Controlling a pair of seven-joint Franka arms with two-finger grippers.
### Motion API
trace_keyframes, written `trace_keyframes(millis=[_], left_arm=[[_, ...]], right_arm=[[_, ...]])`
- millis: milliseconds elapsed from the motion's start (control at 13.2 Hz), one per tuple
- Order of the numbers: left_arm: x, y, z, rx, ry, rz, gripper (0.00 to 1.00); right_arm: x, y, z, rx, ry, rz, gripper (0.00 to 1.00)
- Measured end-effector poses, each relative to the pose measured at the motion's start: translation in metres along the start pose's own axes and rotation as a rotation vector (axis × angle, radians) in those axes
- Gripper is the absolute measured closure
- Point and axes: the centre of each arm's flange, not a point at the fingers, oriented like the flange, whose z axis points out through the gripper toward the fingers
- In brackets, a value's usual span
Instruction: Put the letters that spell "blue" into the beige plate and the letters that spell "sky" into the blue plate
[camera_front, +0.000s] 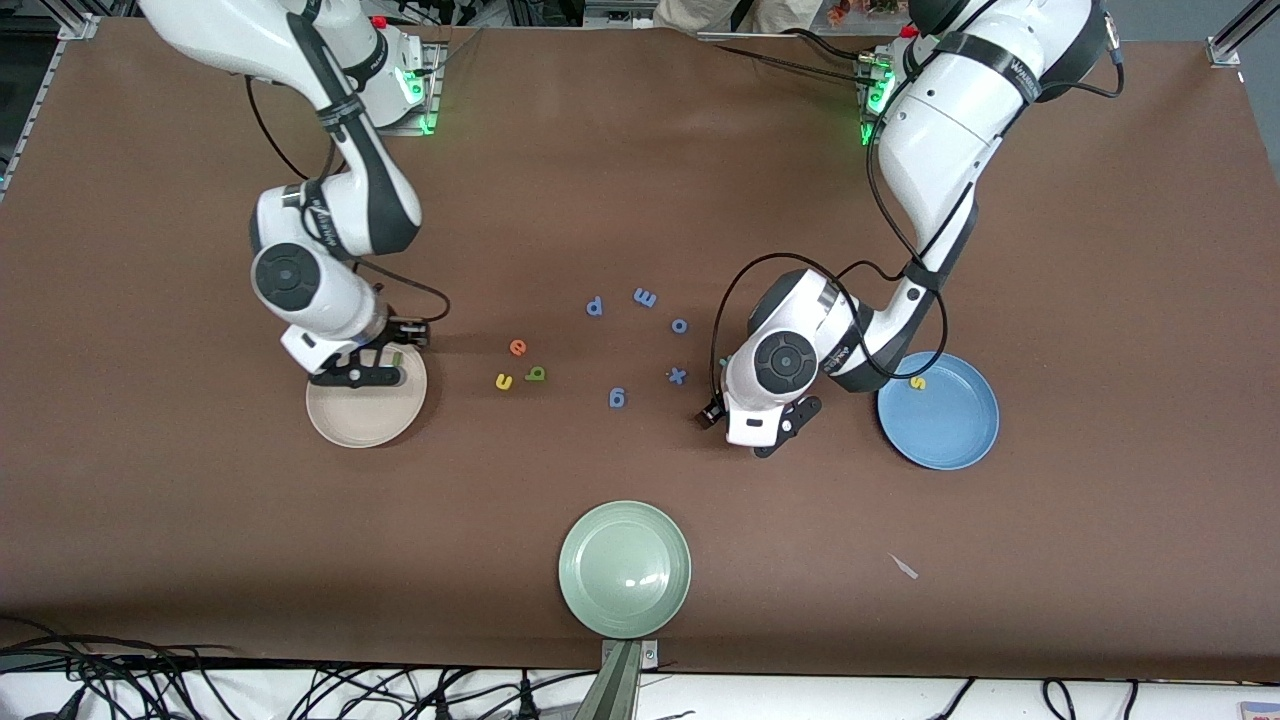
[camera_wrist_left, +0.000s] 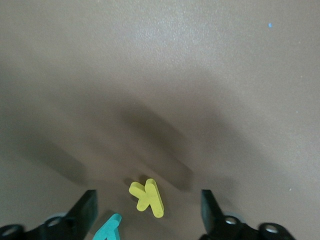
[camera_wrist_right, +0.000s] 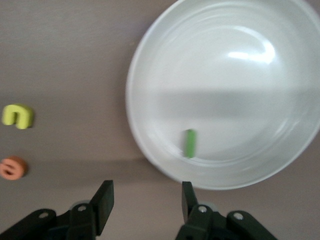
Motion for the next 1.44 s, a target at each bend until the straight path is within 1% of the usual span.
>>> trace_keyframes(millis=[76,151,227,302,453,529,605,680,831,982,1058,1360,1436], left_arm=[[0.000,0.001,0.002,-0.009,0.002,-0.001,0.13],[0.000,0.002,0.005,-0.022,0.004,0.000,0.19],[-0.001,0.004,0.008,-0.029,0.004,0.001,0.19],[-0.002,0.004,0.011,-0.030,0.003,0.002,0.26],[-0.002,0.006,0.008,-0.044,0.007,0.002,0.51],[-0.002,0.006,0.007,-0.047,0.007,0.002,0.63],[-0.002,0.007,0.006,-0.048,0.008,0.003,0.72],[-0.002,0.007,0.006,-0.048,0.008,0.003,0.76],[-0.002,0.006,0.005,-0.045,0.008,0.003,0.76],[0.006,0.001,-0.001,-0.012,0.006,0.035,0.76],[0.016,-0.004,-0.011,0.012,0.003,0.075,0.76],[0.072,-0.044,-0.062,0.102,-0.020,0.276,0.76],[0.088,-0.056,-0.070,0.131,-0.015,0.334,0.76]], right_arm=[[-0.009,-0.026,0.001,0.011,0.004,0.037,0.37],[-0.015,-0.051,0.000,0.019,0.013,0.060,0.37],[-0.016,-0.071,-0.004,0.028,0.027,0.073,0.37],[-0.010,-0.085,-0.010,0.039,0.045,0.079,0.37],[0.017,-0.098,-0.018,0.061,0.081,0.093,0.37],[0.031,-0.101,-0.014,0.065,0.089,0.100,0.37],[0.042,-0.103,-0.005,0.064,0.088,0.105,0.37],[0.049,-0.103,0.005,0.060,0.082,0.112,0.37],[0.056,-0.101,0.022,0.054,0.073,0.123,0.37],[0.063,-0.104,0.033,0.069,0.098,0.145,0.37],[0.065,-0.105,0.038,0.074,0.105,0.160,0.37],[0.064,-0.105,0.050,0.067,0.092,0.178,0.37],[0.063,-0.105,0.053,0.064,0.087,0.181,0.37]])
